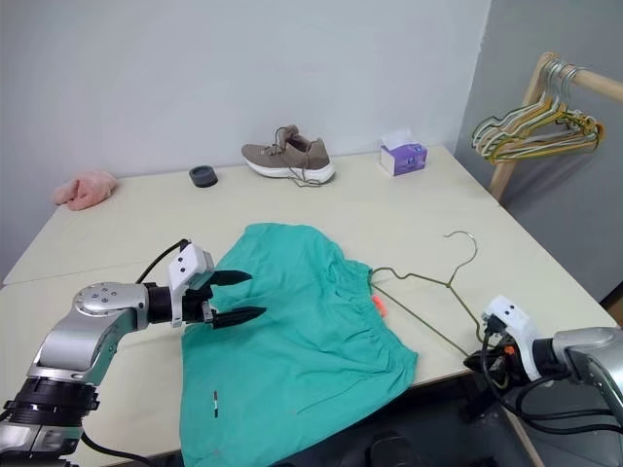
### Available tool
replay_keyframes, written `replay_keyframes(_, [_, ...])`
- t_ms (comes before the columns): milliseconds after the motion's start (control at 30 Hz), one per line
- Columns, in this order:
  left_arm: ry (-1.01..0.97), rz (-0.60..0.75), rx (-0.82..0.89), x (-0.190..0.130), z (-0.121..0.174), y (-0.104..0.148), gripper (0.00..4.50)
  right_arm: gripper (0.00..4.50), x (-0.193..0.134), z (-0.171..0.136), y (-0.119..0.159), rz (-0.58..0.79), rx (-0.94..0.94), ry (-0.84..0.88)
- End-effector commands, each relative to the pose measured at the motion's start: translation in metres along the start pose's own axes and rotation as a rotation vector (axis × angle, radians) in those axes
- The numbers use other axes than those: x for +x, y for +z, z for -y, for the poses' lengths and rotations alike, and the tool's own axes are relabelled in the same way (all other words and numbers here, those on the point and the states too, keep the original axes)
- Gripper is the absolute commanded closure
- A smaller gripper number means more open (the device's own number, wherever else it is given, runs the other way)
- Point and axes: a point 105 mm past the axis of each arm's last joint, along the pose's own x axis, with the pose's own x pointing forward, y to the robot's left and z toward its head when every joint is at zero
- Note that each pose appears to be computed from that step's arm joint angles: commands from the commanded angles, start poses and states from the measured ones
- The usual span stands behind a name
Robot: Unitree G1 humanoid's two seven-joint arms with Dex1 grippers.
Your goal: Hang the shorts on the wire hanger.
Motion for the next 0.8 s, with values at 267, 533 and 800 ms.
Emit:
replay_keyframes(267, [0.019, 0.017, 0.031, -0.006, -0.002, 0.002, 0.03, 4.5, -0.012, 0.012, 0.006, 0.014, 0.014, -0.046])
replay_keyframes(533, [0.016, 0.013, 0.033, -0.005, -0.001, -0.001, 0.03, 4.5, -0.012, 0.006, -0.012, -0.021, 0.057, -0.021])
replay_keyframes(800, [0.013, 0.015, 0.038, -0.004, -0.001, -0.001, 0.03, 4.5, -0.011, -0.004, 0.006, 0.022, -0.007, 0.027])
